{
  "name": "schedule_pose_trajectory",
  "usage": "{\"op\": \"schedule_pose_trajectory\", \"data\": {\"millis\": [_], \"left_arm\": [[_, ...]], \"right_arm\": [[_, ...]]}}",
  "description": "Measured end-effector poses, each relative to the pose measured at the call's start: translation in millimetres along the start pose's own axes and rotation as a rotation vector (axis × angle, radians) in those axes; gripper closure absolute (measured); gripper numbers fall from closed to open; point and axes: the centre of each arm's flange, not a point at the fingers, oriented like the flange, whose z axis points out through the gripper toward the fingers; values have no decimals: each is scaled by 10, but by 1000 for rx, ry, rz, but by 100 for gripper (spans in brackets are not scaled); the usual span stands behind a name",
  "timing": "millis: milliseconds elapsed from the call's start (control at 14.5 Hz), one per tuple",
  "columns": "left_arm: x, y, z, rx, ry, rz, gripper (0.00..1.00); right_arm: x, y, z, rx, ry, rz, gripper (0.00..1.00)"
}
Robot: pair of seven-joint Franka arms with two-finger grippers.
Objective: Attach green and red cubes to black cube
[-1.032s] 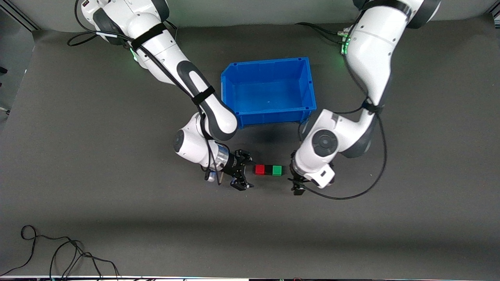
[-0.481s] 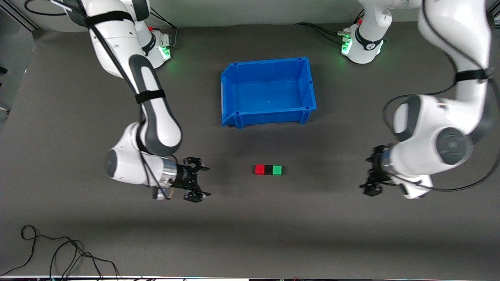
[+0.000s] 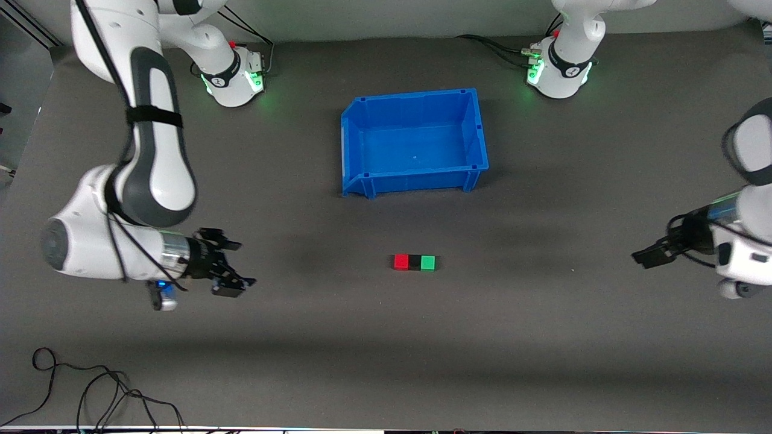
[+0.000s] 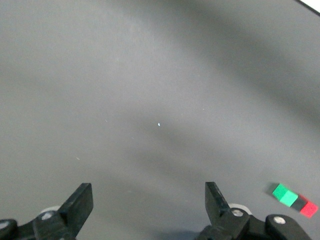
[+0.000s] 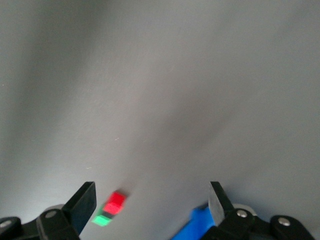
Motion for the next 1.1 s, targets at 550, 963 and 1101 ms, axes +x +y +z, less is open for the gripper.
{"op": "schedule_pose_trajectory", "data": {"millis": [550, 963, 1101], "left_arm": [[-125, 137, -421, 30, -4, 203, 0], [-219, 2, -726, 72, 22, 352, 0], [-236, 39, -721, 78, 22, 368, 0]], "right_arm": [[216, 1066, -1584, -124, 169, -492, 0], [171, 1518, -1988, -170, 211, -774, 0], [198, 1666, -2136, -166, 224, -847, 0]]}}
